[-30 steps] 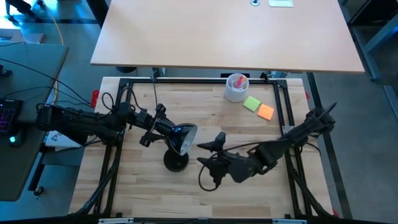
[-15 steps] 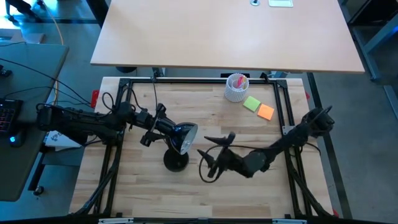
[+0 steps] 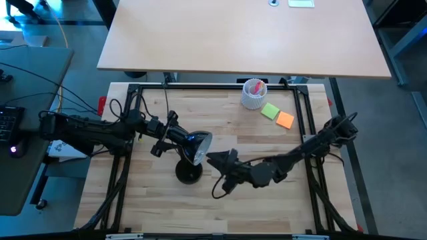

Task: Screw lightbulb
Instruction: Insert the lightbulb into the lamp

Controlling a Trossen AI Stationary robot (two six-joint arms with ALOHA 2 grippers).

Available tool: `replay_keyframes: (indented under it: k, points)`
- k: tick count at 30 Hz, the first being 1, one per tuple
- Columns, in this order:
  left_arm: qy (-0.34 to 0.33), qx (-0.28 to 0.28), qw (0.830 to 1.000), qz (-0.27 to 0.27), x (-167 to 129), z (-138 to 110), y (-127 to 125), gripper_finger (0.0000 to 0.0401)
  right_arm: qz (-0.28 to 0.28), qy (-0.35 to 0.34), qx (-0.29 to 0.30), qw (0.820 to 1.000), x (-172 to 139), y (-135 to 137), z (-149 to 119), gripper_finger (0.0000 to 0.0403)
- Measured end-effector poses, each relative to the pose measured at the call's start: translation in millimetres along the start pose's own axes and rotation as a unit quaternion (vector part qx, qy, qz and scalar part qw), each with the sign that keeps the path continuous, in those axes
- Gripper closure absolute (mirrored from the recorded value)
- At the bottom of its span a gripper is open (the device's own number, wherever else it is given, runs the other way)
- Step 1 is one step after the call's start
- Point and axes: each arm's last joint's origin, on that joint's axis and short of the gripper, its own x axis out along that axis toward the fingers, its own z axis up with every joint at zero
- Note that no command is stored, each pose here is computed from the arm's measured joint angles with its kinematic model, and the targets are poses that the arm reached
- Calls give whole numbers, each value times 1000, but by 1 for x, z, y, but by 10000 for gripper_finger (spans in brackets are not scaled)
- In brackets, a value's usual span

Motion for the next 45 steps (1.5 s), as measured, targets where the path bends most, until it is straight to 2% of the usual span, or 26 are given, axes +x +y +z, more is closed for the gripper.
replay_keyframes:
  k: [3, 7, 10, 14, 17, 19, 23, 25, 28, 31, 36, 38, 40, 42, 45]
  points:
    - [0, -1, 1000, 0, 0, 0, 0, 120, 14, 7, -50, 999, 9, 2, -9, 140]
    - [3, -1, 1000, 0, 0, 0, 0, 120, 12, 31, -55, 998, 22, 0, -24, 140]
    - [3, -1, 1000, 0, 0, 0, 0, 120, 15, 14, -74, 997, 29, 0, -30, 140]
    - [9, 1, 1000, 0, 0, -2, 0, 120, 15, -1, -79, 997, 34, -1, -35, 140]
    - [11, 0, 1000, 0, 0, -2, 0, 120, 15, -7, -57, 998, 39, -1, -41, 140]
    - [11, 0, 1000, 1, 0, -2, 0, 121, 16, -7, -25, 1000, 42, -2, -45, 140]
    - [11, 0, 1000, 0, 0, -2, 0, 129, 8, -6, 77, 997, 45, -8, -47, 140]
    - [11, 0, 1000, 0, 0, -2, 0, 134, 5, -6, 135, 991, 46, -13, -46, 140]
    - [11, -1, 1000, 1, 0, -2, 0, 141, 3, -8, 232, 973, 47, -18, -45, 140]
    - [11, -2, 1000, -1, 0, -2, 0, 149, 3, -7, 337, 942, 47, -20, -45, 140]
    - [12, 0, 1000, 2, 0, -2, 0, 160, 1, -13, 510, 860, 44, -22, -42, 140]
    - [15, -2, 1000, 2, 0, -3, 0, 163, -2, -14, 544, 839, 39, -25, -38, 140]
    - [17, -3, 1000, 2, 0, -3, 0, 166, -5, -20, 555, 831, 28, -31, -32, 140]
    - [28, -9, 999, 12, 0, -6, 1, 169, -12, -18, 552, 833, 14, -38, -24, 140]
    - [64, -28, 997, 42, -1, -13, 2, 174, -19, -1, 522, 853, -10, -45, -12, 140]
